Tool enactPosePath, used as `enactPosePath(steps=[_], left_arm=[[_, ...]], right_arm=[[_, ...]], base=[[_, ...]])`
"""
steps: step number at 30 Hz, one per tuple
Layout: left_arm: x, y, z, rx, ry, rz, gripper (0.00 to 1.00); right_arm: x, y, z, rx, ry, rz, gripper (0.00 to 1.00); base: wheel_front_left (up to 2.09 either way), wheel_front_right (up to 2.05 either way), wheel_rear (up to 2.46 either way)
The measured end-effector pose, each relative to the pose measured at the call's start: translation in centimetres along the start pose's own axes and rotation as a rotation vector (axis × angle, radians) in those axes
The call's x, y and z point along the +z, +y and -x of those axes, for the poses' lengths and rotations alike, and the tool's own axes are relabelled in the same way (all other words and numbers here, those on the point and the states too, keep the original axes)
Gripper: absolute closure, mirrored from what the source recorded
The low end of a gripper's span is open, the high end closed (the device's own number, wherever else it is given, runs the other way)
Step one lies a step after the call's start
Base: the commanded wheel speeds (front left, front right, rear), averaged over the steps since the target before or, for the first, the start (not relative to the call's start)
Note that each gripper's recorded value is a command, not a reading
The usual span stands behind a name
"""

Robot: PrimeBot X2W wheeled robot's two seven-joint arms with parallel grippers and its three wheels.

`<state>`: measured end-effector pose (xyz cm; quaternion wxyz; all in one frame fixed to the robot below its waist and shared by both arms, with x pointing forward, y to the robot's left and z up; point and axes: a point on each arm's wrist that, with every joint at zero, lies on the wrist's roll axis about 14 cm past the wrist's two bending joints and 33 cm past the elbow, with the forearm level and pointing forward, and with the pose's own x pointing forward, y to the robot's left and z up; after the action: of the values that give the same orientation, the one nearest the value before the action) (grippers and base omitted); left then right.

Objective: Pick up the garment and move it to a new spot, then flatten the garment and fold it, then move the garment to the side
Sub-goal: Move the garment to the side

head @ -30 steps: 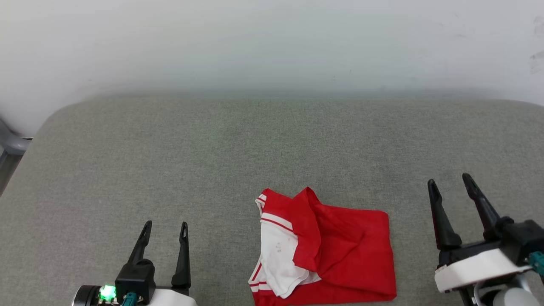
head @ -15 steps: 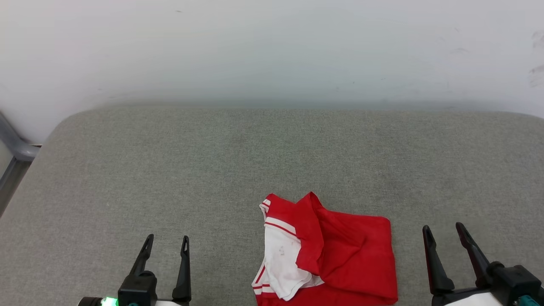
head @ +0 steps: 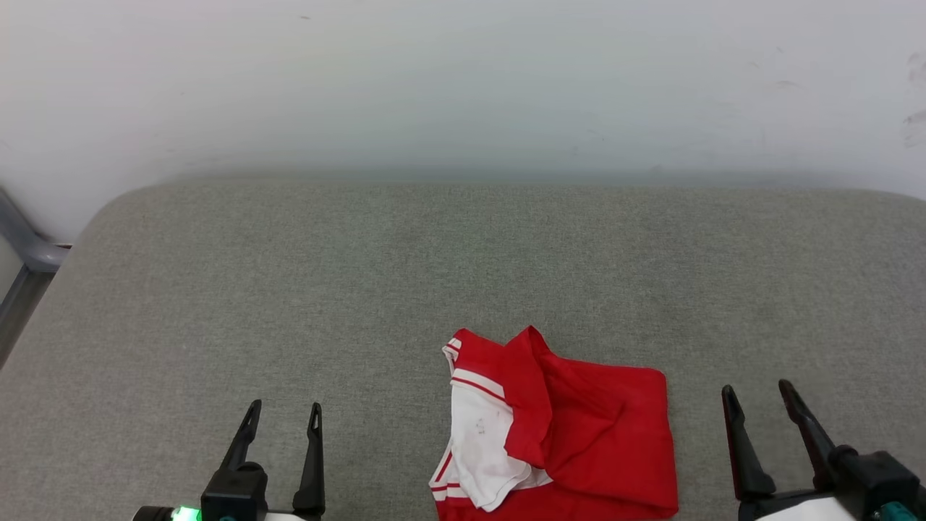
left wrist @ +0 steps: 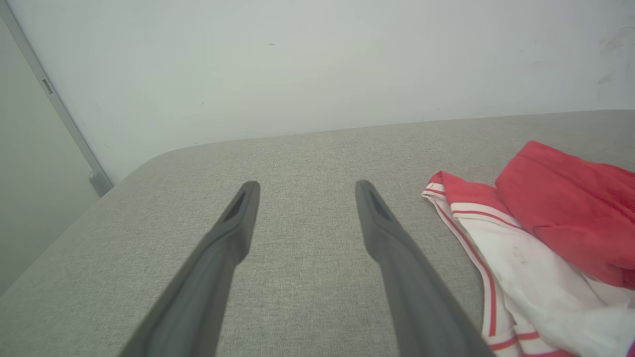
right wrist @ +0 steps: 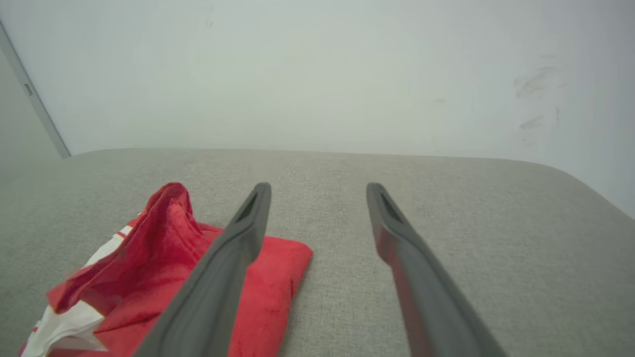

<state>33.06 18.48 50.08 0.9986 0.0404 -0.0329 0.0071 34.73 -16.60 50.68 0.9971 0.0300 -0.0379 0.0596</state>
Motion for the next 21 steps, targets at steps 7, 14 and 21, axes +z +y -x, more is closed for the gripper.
enactPosePath(steps=[7, 14, 21], left_arm=[[-0.1, 0.2, -0.1, 0.009, 0.003, -0.001, 0.00], [-0.1, 0.1, -0.6, 0.008, 0.004, 0.000, 0.00], [-0.3, 0.2, -1.3, 0.009, 0.010, -0.002, 0.00]], right_arm=[[4.9, -1.8, -2.8, -0.005, -0.145, 0.073, 0.00], [9.6, -3.0, -6.9, 0.049, -0.176, 0.144, 0.00], [9.7, -3.2, -10.2, 0.145, 0.043, 0.139, 0.00]], base=[[0.00, 0.00, 0.00], [0.00, 0.00, 0.00], [0.00, 0.00, 0.00]])
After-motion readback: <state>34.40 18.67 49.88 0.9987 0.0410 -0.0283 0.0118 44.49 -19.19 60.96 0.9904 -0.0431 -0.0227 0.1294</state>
